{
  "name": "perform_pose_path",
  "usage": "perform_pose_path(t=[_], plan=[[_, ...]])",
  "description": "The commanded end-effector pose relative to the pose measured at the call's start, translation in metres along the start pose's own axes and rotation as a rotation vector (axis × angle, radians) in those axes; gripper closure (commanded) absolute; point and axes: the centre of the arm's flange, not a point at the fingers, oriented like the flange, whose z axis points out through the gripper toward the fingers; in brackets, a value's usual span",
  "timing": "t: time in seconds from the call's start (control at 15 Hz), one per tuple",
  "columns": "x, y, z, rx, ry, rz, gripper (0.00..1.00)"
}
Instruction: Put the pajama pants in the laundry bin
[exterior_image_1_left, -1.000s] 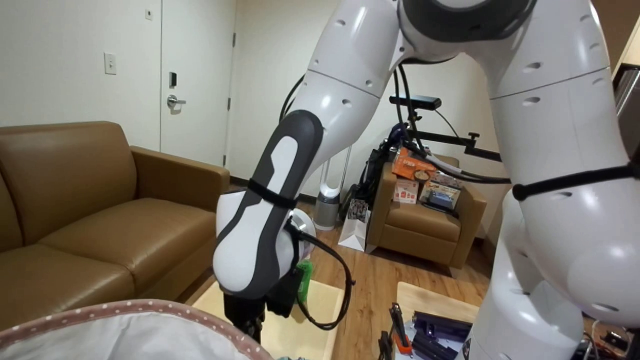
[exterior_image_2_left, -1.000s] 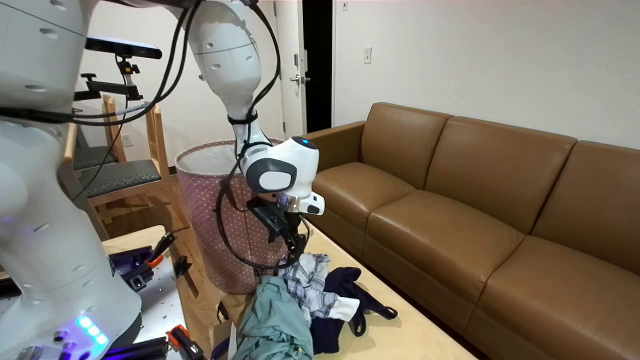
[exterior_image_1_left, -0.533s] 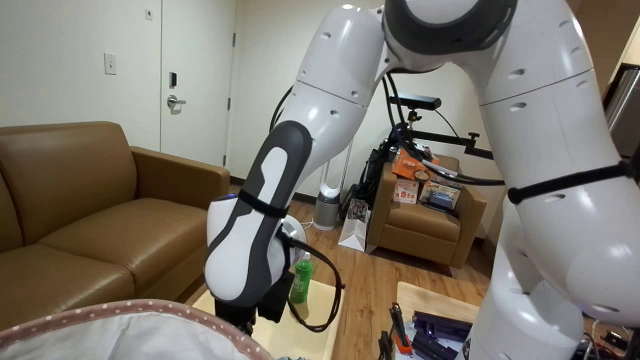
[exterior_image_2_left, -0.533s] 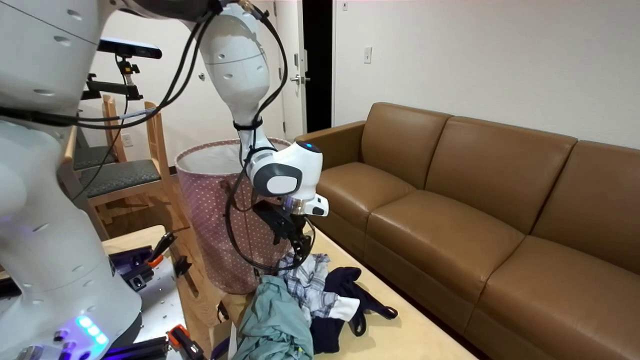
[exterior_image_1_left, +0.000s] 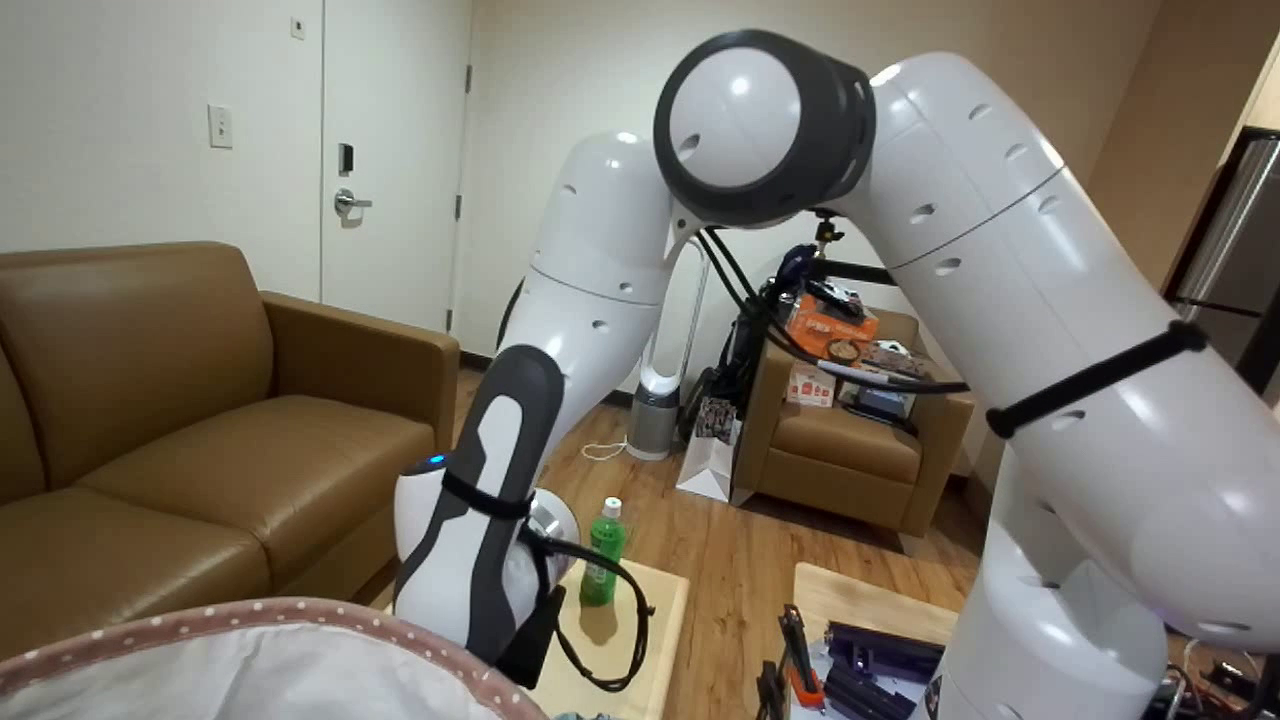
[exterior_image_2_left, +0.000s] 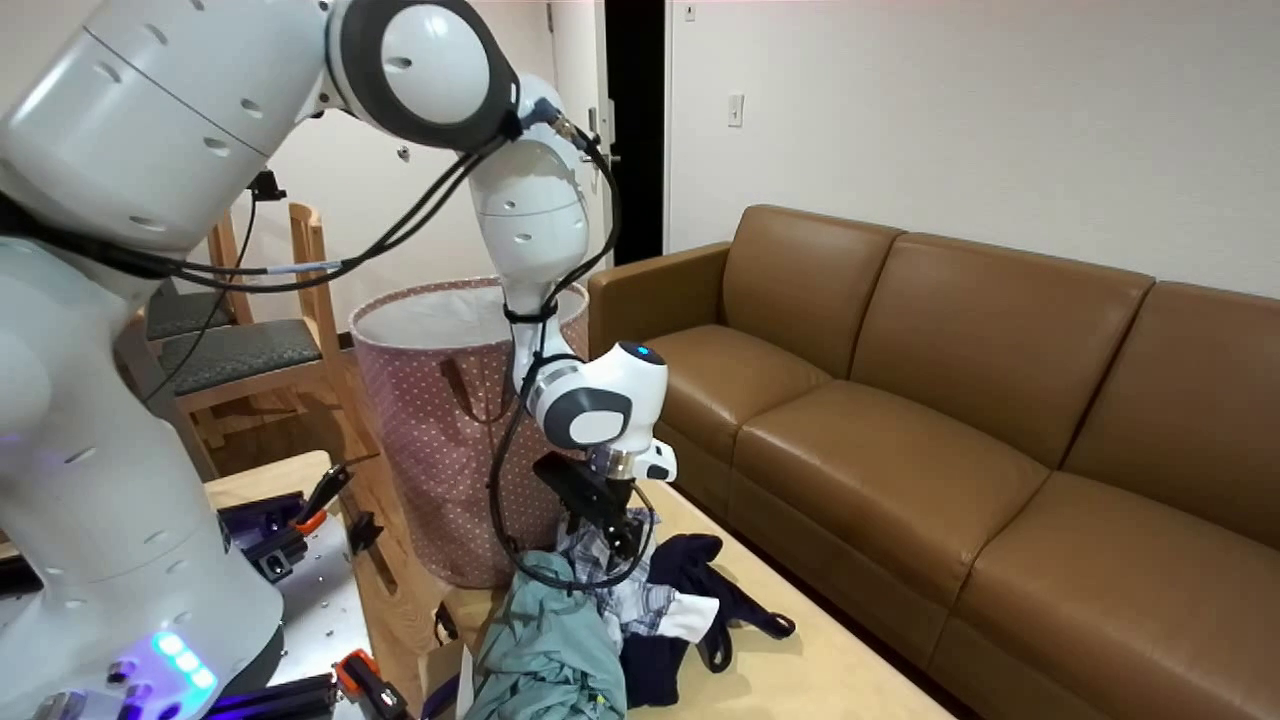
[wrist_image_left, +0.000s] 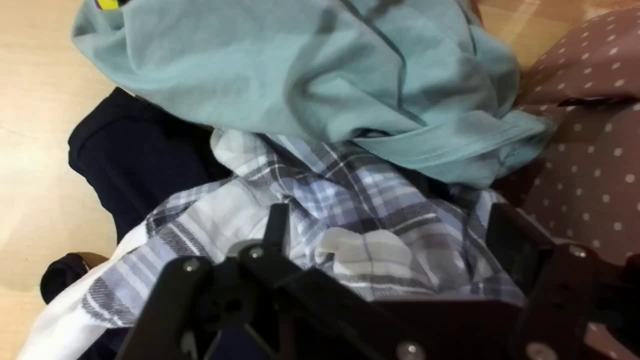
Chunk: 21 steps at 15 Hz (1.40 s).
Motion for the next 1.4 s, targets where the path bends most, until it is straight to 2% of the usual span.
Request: perform_pose_path(t=[0.0, 0.13, 0.2, 0.27, 0.87, 1.13, 1.33], plan=[[0.018, 0.005, 0.033, -0.004, 0.021, -0.023, 0.00], [0.023, 0.004, 0.046, 0.005, 0.007, -0.041, 0.00], [0.026, 0.002, 0.051, 0.008, -0.005, -0.049, 0.19], [0.028, 0.001, 0.055, 0.007, -0.004, -0.052, 0.27], [0.029, -0.002, 0.049, 0.013, -0.015, -0.034, 0.87], [0.032, -0.006, 0.043, 0.021, -0.027, -0.038, 0.95], [0.029, -0.009, 0.027, 0.037, -0.051, -0.033, 0.92]])
